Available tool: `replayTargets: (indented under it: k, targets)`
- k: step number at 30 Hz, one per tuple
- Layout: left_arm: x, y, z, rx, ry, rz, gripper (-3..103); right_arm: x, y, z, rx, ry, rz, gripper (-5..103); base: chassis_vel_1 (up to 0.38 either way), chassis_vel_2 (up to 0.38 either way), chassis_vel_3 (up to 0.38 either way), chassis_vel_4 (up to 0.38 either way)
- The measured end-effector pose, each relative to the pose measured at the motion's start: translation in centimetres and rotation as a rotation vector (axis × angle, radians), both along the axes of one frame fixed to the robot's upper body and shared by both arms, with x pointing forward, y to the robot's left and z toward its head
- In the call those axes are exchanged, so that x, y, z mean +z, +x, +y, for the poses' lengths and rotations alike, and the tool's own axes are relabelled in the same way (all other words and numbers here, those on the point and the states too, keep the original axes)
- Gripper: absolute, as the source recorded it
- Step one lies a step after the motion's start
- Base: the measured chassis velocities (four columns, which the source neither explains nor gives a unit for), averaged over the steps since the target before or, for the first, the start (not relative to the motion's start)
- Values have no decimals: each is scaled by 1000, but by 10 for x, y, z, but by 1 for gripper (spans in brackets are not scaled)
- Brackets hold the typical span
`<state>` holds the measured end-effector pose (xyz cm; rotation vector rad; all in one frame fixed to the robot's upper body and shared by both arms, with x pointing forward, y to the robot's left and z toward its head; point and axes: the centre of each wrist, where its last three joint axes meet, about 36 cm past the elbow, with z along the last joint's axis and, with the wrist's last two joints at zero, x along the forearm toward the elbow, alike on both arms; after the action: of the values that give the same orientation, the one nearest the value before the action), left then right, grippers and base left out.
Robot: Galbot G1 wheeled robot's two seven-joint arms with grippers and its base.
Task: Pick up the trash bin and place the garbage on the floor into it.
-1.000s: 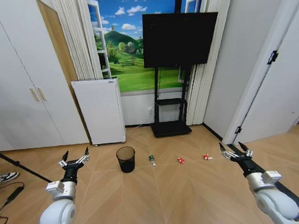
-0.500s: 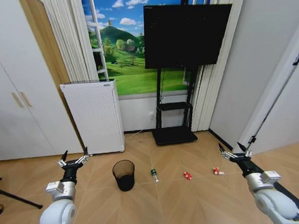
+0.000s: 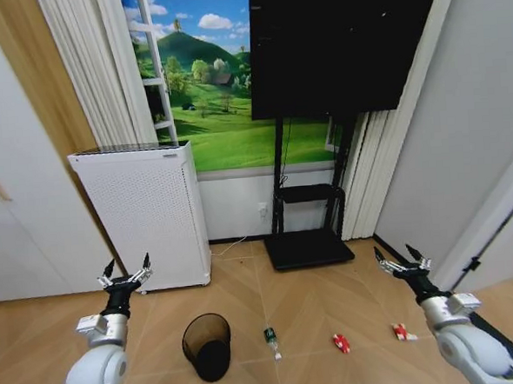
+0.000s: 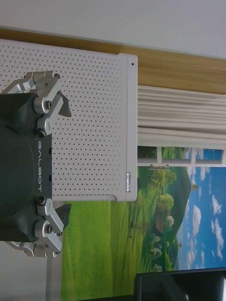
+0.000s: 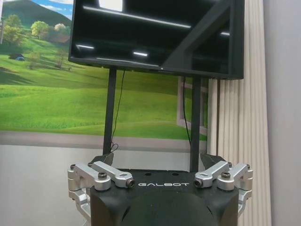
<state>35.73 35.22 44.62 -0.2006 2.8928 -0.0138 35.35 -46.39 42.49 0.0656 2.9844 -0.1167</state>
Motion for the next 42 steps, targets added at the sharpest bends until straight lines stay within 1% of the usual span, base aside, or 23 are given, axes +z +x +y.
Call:
replayTargets:
  k: [6,8,9,11,12,13,17,21,31,42]
  targets:
    - [-5,-4,6,-17,11,-26,100,-2,-1,-1,2,-10,-9,100,-326,322,331,-324]
    - [-8,-5,8,-15,13,-25,101,-2,-2,-1,2,-9,-11,100,-246,223,151,-206]
    - [-10,-7,10,-9,12,-18,96,-2,-3,-1,3,-9,-12,100,-119,168,52,7]
    - [-13,-9,12,-2,11,-12,96,-3,-4,-2,5,-9,-12,100,-119,127,62,7]
    - [-16,-11,14,7,9,-8,99,-3,-5,-2,6,-10,-14,100,-20,85,11,18]
    - [-16,-11,14,7,9,-8,99,-3,-5,-2,6,-10,-14,100,-20,85,11,18]
    - [-18,-15,19,17,4,-7,100,-2,-6,-4,11,-9,-22,100,21,-44,-42,8]
    - [-14,-19,20,14,4,-10,100,0,-7,-2,16,-6,-30,100,64,-76,-63,55]
    - [-13,-26,17,9,5,-7,100,-4,-13,0,48,1,-38,100,0,0,0,0]
    - [-5,-25,13,-5,6,-15,100,-5,-13,-1,46,13,-46,100,0,0,0,0]
